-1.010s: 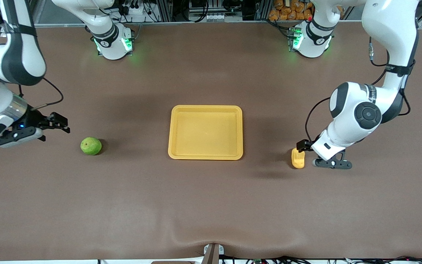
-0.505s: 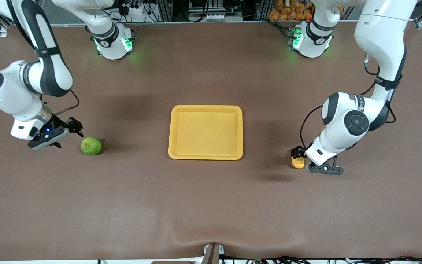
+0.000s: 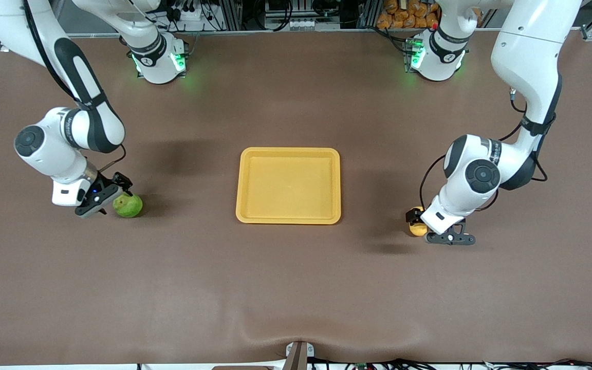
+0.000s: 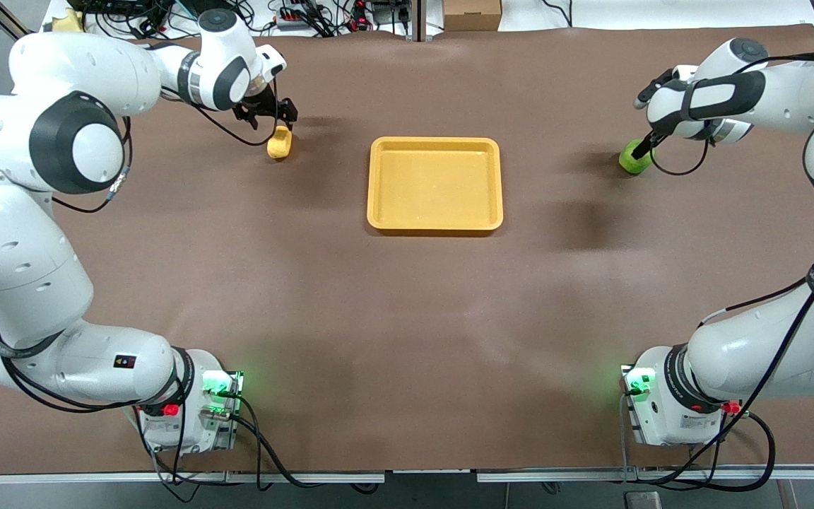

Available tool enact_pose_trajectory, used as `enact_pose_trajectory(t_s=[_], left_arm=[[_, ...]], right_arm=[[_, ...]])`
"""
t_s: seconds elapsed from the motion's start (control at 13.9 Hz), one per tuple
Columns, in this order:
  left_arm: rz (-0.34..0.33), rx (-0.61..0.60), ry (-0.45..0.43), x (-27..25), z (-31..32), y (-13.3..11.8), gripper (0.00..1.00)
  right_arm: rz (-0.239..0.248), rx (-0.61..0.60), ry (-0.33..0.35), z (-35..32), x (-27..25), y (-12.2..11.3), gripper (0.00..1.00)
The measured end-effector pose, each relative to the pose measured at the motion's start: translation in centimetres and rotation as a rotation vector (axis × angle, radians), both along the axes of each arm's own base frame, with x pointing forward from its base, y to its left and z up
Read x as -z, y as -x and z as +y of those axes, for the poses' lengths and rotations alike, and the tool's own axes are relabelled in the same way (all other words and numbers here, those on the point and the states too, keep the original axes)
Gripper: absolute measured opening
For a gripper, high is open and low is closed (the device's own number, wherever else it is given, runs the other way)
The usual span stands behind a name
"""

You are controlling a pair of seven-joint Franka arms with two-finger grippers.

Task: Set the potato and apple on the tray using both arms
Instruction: 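Lower the right gripper onto the apple while the left gripper grasps the potato, then carry the apple onto the tray and open the right gripper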

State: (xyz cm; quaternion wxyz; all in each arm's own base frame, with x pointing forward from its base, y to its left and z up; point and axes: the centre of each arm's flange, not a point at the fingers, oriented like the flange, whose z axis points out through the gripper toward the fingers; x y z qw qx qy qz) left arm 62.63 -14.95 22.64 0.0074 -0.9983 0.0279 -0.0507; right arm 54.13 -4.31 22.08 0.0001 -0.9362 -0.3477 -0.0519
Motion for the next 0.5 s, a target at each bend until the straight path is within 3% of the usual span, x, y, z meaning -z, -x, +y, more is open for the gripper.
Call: enact_pose_trajectory(t_s=[0.07, 0.22, 0.29, 0.36, 0.43, 0.5], left_arm=[[-0.004, -0.005, 0.005, 0.5, -0.3, 0.0, 1.0], [-0.005, -0.007, 0.011, 1.5, -0.5, 0.2, 1.0], [-0.003, -0.007, 0.012, 1.8, -0.5, 0.2, 1.0], [-0.001, -0.007, 0.012, 2.1, -0.4, 0.3, 0.95], [0.002, -0.007, 0.011, 2.2, -0.4, 0.3, 0.95], [0.004, -0.007, 0.011, 2.3, -0.4, 0.4, 0.87]], right_arm=[[0.004, -0.009, 0.002, 0.3, 0.6, 0.2, 1.0], [-0.041, -0.022, 0.017, 1.1, 1.7, 1.0, 1.0], [-0.066, -0.025, 0.026, 1.3, 2.3, 1.6, 0.91], [-0.086, -0.03, 0.03, 1.5, 2.1, 1.8, 0.84], [-0.087, -0.048, 0.032, 1.6, 2.2, 1.9, 0.84], [-0.089, -0.071, 0.035, 1.7, 2.2, 1.9, 0.84]])
